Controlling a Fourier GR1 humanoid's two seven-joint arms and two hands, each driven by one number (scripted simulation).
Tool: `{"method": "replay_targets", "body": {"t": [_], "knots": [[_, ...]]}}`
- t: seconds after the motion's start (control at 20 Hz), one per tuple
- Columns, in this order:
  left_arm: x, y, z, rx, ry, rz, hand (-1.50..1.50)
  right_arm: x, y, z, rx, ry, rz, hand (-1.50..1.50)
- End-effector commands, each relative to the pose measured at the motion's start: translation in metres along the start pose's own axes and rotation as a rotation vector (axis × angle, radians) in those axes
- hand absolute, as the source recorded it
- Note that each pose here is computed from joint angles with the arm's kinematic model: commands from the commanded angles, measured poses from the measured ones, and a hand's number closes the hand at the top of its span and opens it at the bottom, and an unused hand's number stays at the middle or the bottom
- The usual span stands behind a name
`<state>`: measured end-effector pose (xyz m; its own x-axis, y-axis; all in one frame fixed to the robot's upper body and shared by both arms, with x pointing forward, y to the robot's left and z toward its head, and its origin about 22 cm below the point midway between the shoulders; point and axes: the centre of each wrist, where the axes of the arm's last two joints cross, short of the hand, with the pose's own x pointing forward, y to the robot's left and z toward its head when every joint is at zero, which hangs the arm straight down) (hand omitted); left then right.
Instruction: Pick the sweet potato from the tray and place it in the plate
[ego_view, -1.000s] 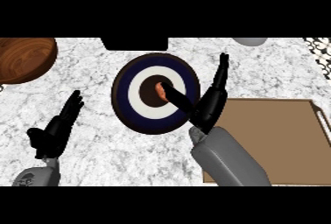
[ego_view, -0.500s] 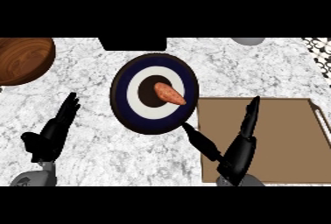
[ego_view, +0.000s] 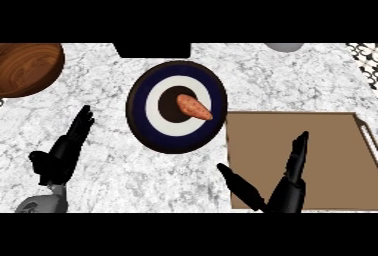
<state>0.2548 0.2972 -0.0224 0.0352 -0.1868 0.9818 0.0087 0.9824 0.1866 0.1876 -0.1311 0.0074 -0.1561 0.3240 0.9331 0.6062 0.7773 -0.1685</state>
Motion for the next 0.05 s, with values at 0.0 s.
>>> {"method": "replay_targets", "body": {"t": [0.0], "knots": [[0.0104, 0.0085, -0.0073, -0.002, 0.009, 0.019, 0.0, -0.0062, 0.0028, -0.0057, -0.043, -0.001, 0.007, -1.5]]}}
